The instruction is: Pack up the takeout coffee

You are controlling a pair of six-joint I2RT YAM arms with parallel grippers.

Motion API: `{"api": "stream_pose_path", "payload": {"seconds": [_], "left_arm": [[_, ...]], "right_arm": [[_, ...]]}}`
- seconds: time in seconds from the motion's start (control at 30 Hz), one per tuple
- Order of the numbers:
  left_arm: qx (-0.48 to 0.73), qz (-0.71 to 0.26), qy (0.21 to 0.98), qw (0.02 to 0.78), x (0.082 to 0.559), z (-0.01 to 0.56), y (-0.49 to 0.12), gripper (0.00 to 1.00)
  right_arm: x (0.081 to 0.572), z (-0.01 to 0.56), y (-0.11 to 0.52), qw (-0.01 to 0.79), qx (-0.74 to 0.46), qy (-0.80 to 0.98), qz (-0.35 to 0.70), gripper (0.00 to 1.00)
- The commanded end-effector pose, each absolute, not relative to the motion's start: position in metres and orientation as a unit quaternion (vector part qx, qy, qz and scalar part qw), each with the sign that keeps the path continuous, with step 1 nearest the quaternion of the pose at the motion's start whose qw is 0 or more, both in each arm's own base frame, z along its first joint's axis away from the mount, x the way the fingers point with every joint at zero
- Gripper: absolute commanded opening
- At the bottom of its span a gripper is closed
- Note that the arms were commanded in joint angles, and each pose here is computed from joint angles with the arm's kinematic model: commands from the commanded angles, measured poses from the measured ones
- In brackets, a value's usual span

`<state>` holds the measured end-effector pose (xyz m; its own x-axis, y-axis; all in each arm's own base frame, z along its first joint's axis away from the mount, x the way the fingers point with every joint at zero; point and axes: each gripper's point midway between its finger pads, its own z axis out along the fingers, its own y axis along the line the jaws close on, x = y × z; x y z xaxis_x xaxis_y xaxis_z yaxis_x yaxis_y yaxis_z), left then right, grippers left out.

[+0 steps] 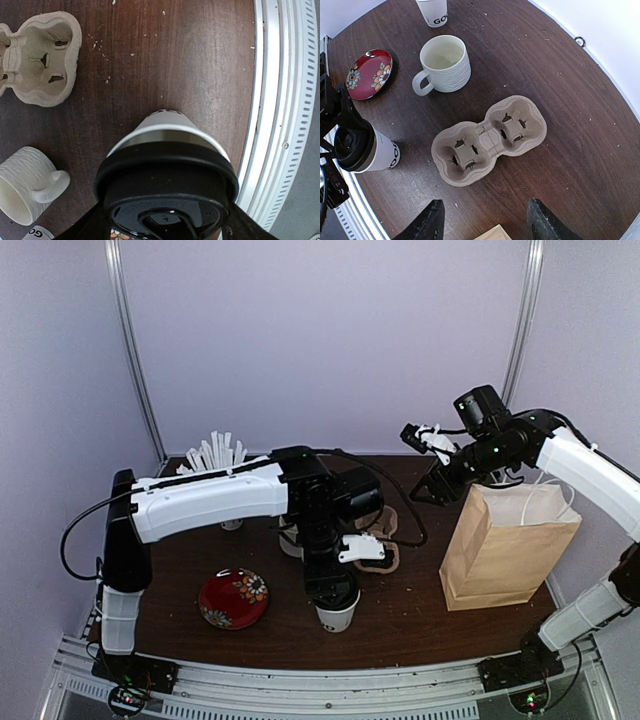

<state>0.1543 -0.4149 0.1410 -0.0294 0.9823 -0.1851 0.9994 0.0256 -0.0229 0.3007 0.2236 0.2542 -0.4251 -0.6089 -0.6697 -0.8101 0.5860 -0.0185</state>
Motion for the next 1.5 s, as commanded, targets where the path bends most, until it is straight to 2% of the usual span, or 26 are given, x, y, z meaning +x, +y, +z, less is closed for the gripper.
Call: {"api": "stream_pose_path", "payload": {"seconds": [0.0, 0.23, 0.27, 0.3, 0.63, 0.9, 1.03, 1.17, 1.3, 1.4, 1.47], "left_arm": [[0.704, -0.084, 0.703, 0.059, 0.151, 0.138, -0.428, 0.76], [0.711, -0.093, 0.694, 0.065, 0.148, 0.139, -0.439, 0.8], [0.711, -0.093, 0.694, 0.066, 0.148, 0.14, -0.44, 0.94], [0.711, -0.095, 0.694, 0.067, 0.148, 0.141, -0.44, 0.97], [0.701, -0.088, 0.699, 0.108, 0.155, 0.166, -0.438, 0.97], [0.691, -0.125, 0.7, 0.127, 0.133, 0.205, -0.404, 0.97], [0.673, -0.156, 0.7, 0.181, 0.131, 0.224, -0.4, 0.98], [0.591, -0.158, 0.751, 0.249, 0.163, 0.234, -0.405, 0.94], [0.461, -0.201, 0.818, 0.281, 0.197, 0.235, -0.402, 0.89], [0.399, -0.245, 0.835, 0.29, 0.201, 0.234, -0.406, 0.88], [0.359, -0.256, 0.851, 0.286, 0.204, 0.228, -0.404, 0.86]], "right_arm": [[0.302, 0.251, 0.227, 0.323, -0.431, 0.827, 0.16, 0.6], [0.302, 0.249, 0.228, 0.319, -0.431, 0.828, 0.163, 0.6], [0.302, 0.249, 0.228, 0.318, -0.431, 0.829, 0.163, 0.6], [0.302, 0.248, 0.228, 0.317, -0.431, 0.829, 0.163, 0.6], [0.301, 0.253, 0.229, 0.317, -0.429, 0.829, 0.168, 0.6], [0.298, 0.262, 0.229, 0.317, -0.422, 0.832, 0.174, 0.61], [0.288, 0.261, 0.237, 0.304, -0.421, 0.832, 0.196, 0.61], [0.262, 0.244, 0.256, 0.252, -0.427, 0.836, 0.237, 0.59], [0.231, 0.219, 0.276, 0.18, -0.417, 0.84, 0.297, 0.55], [0.217, 0.202, 0.282, 0.134, -0.397, 0.845, 0.331, 0.46], [0.205, 0.191, 0.286, 0.103, -0.395, 0.844, 0.347, 0.45]]}}
